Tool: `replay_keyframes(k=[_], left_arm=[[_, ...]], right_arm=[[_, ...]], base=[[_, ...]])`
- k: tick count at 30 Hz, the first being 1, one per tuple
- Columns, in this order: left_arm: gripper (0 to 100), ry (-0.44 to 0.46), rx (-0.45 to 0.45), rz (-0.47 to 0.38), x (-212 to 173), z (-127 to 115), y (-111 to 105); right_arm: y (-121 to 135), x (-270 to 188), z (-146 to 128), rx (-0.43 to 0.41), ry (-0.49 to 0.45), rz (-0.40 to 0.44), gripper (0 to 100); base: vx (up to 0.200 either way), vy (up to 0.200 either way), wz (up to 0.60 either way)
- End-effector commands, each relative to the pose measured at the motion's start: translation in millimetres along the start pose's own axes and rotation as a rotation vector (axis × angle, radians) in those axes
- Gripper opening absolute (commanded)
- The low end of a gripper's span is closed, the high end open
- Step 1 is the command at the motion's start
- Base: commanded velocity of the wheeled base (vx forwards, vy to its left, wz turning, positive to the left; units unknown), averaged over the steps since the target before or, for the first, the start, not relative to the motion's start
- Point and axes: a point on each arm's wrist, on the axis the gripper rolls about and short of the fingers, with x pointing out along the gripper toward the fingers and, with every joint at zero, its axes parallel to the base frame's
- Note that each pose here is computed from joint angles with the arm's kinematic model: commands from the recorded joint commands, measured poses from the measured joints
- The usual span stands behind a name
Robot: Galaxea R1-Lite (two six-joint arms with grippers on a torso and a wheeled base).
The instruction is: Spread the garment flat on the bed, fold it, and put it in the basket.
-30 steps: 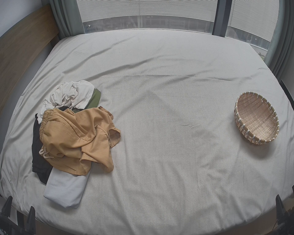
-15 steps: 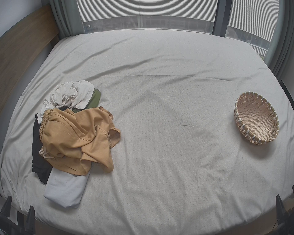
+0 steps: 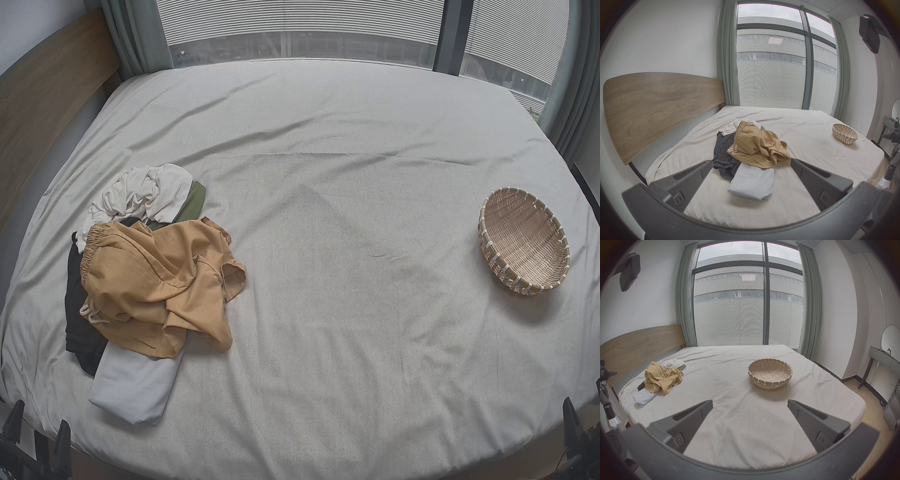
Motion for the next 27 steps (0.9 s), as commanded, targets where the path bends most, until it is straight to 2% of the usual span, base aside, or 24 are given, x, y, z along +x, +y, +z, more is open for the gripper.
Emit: replay_keyframes(k=[1,18,23,27], left_arm=[[100,0.005,0.000,0.001,0.3,-5.2,0.2],[100,0.006,-0.001,0.013,0.3,-5.4,0.5],[100,0.006,-0.001,-0.030,-0.1,-5.4,-0.2],[100,0.001,0.002,-0.005,0.0,-5.2,0.1]], right_arm=[[0.0,0.4,-5.3,0.000,0.008,0.000,100],[0.0,0.4,-5.2,0.000,0.006,0.000,100],[0.0,0.4,-5.2,-0.001,0.006,0.000,100],[0.0,0.4,-5.3,0.000,0.008,0.000,100]], base=[[0.000,0.000,0.00],[0.000,0.000,0.00],[0.000,0.000,0.00],[0.000,0.000,0.00]])
